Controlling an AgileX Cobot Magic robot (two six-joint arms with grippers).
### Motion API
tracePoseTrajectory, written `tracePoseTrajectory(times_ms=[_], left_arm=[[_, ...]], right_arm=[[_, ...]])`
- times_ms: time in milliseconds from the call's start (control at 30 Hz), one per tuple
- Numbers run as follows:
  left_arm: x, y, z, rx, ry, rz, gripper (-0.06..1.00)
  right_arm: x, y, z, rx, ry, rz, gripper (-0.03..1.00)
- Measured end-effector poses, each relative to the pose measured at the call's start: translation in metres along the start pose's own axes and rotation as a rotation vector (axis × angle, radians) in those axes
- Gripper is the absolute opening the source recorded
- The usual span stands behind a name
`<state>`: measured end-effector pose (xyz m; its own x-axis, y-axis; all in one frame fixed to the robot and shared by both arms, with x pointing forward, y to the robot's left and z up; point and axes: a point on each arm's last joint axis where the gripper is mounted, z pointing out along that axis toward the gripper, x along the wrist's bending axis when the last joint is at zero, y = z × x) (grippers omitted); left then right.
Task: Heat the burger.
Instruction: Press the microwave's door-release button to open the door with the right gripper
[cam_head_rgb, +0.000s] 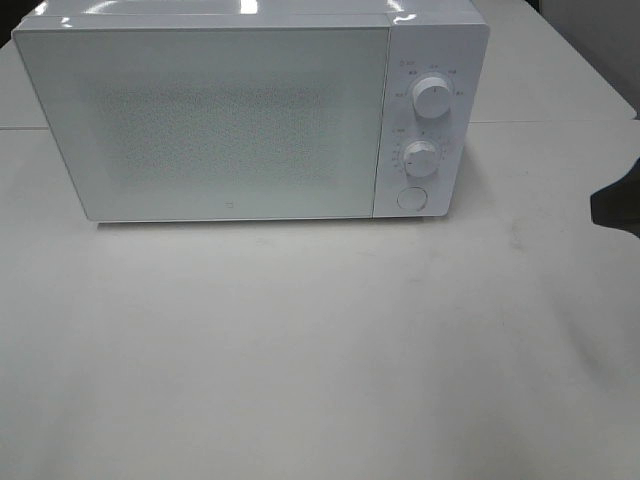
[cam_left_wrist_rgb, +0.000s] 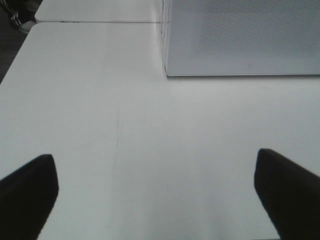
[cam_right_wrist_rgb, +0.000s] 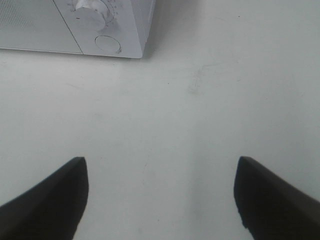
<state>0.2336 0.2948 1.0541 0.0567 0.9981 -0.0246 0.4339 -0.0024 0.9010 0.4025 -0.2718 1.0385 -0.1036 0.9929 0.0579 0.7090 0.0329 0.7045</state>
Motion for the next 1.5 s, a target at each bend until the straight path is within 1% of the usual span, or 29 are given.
tracePoseTrajectory(times_ms=[33,100,167,200,400,467,600,700,733,767,833,867,900,933,1000,1067,1100,1133,1200,1333,1367,1400,1433,1500], left_arm=[[0.000,0.000,0.000,0.000,0.000,0.000,0.99],[0.000,0.000,0.000,0.000,0.000,0.000,0.99],[0.000,0.000,0.000,0.000,0.000,0.000,0.99],[0.000,0.000,0.000,0.000,0.000,0.000,0.99],[0.000,0.000,0.000,0.000,0.000,0.000,0.99],[0.000,0.000,0.000,0.000,0.000,0.000,0.99],[0.000,0.000,0.000,0.000,0.000,0.000,0.99],[0.000,0.000,0.000,0.000,0.000,0.000,0.99],[0.000,0.000,0.000,0.000,0.000,0.000,0.99],[0.000,0.000,0.000,0.000,0.000,0.000,0.99],[0.000,0.000,0.000,0.000,0.000,0.000,0.99],[0.000,0.000,0.000,0.000,0.000,0.000,0.99],[0.000,0.000,0.000,0.000,0.000,0.000,0.99],[0.000,0.000,0.000,0.000,0.000,0.000,0.99],[0.000,0.000,0.000,0.000,0.000,0.000,0.99],[0.000,0.000,0.000,0.000,0.000,0.000,0.99],[0.000,0.000,0.000,0.000,0.000,0.000,0.99],[0.000,0.000,0.000,0.000,0.000,0.000,0.99],[0.000,0.000,0.000,0.000,0.000,0.000,0.99],[0.000,0.000,0.000,0.000,0.000,0.000,0.99],[0.000,0.000,0.000,0.000,0.000,0.000,0.99],[0.000,0.000,0.000,0.000,0.000,0.000,0.99],[0.000,0.000,0.000,0.000,0.000,0.000,0.99],[0.000,0.000,0.000,0.000,0.000,0.000,0.99]], right_arm=[[0.000,0.000,0.000,0.000,0.000,0.000,0.77],[0.001,0.007,0.020,-0.010,0.001,0.000,0.77],[0.001,0.008,0.026,-0.008,0.001,0.000,0.77],[0.001,0.011,0.036,-0.020,0.002,0.000,0.77],[0.001,0.013,0.054,-0.065,0.005,0.000,0.77],[0.000,0.005,0.073,-0.096,0.008,0.000,0.77],[0.000,-0.001,0.084,-0.113,0.009,0.000,0.77],[-0.001,-0.007,0.094,-0.145,0.012,0.000,0.77],[0.000,-0.010,0.099,-0.171,0.015,0.008,0.77],[0.000,-0.010,0.099,-0.171,0.015,0.008,0.77],[0.006,-0.015,0.105,-0.218,0.034,-0.004,0.77],[0.006,-0.015,0.105,-0.218,0.034,-0.004,0.77],[0.012,-0.018,0.108,-0.255,0.043,-0.017,0.77],[0.012,-0.018,0.108,-0.255,0.043,-0.017,0.77],[0.021,-0.023,0.115,-0.281,0.042,-0.027,0.77],[0.025,-0.025,0.117,-0.282,0.042,-0.033,0.77],[0.034,-0.027,0.120,-0.297,0.044,-0.054,0.77],[0.034,-0.027,0.120,-0.297,0.044,-0.054,0.77],[0.045,-0.031,0.125,-0.320,0.035,-0.064,0.77],[0.054,-0.035,0.129,-0.354,0.010,-0.065,0.77],[0.061,-0.037,0.131,-0.381,-0.009,-0.070,0.77],[0.061,-0.037,0.131,-0.381,-0.009,-0.070,0.77],[0.068,-0.041,0.131,-0.399,-0.025,-0.076,0.77],[0.070,-0.043,0.132,-0.405,-0.034,-0.077,0.77]])
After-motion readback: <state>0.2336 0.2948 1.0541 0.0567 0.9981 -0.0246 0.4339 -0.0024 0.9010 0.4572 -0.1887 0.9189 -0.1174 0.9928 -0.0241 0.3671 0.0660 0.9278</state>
